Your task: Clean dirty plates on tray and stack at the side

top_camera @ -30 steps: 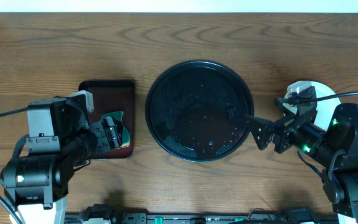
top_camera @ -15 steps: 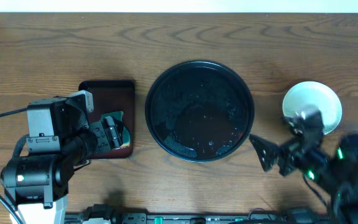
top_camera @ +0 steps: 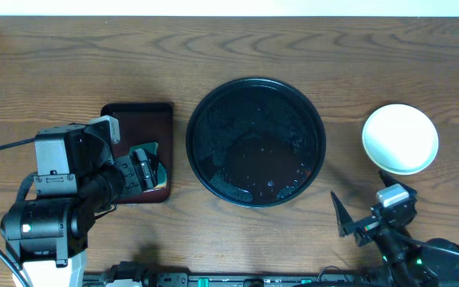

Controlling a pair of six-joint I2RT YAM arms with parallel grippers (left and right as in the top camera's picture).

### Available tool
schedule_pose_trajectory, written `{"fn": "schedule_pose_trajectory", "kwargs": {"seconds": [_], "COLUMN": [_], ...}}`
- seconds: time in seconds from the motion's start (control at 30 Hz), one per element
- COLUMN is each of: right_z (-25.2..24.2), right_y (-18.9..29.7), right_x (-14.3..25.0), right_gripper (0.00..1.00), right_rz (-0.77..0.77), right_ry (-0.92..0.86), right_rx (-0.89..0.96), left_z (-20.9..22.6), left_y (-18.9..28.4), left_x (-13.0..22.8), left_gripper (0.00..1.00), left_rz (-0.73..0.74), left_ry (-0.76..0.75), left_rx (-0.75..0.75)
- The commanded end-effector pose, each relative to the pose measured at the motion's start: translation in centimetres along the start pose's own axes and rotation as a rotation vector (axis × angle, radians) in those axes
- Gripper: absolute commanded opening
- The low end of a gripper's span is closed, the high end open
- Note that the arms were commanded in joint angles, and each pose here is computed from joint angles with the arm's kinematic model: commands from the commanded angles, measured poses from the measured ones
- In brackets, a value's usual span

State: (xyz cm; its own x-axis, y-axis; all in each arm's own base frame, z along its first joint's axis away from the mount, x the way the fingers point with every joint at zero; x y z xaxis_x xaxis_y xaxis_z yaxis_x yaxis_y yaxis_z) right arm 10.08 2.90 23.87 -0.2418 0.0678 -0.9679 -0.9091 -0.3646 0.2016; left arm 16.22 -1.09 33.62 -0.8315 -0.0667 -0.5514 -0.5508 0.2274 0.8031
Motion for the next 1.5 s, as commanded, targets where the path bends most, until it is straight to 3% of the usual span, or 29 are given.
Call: {"fn": "schedule_pose_trajectory", "kwargs": {"seconds": [0.0,0.4,0.7,1.33,1.47], "right_z": [-1.0,-2.4,-2.7,-2.7,-2.7], "right_y": [-1.2,-4.9,-5.2,-5.3,-5.3], "right_x": [1.7,4.2,5.9,5.9,5.9], "right_gripper": [0.99,0.99,0.99,0.99,0.99], "right_rz": [-0.023,-0.277,-0.156,-0.154,-0.154], "right_ry": [0.022,0.089,0.055,0.055,0.055], "right_rx": [0.063,0.045,0.055,0.055,0.055], "left_z": [-0.1,-0.1,-0.1,-0.4,0.1], "left_y": [0.4,0.4,0.4,1.6,3.8], "left_x": [-0.2,-0.2,-0.2,0.5,2.1], "left_gripper": [0.8,0.8,0.81,0.81,0.81], "left_rz": [-0.016,-0.016,-0.016,-0.066,-0.158], "left_ry": [0.011,0.011,0.011,-0.004,-0.03], "left_rx": [0.002,0.002,0.002,0.003,-0.135]}}
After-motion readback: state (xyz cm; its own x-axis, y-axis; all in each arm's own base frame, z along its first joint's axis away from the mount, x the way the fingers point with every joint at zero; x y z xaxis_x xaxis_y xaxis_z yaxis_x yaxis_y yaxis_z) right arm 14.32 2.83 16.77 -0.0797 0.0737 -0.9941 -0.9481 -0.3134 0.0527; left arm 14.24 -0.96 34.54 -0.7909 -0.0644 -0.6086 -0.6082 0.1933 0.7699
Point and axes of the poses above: each gripper's point midway between its finger pads, its own y axis back along the fingers, its own z axis along the line the jaws close on, x = y × z, the point moved 10 cm from there along y, back along the fingers, and after that the axes turned 13 degrees about -y, right-handed, at the moved point
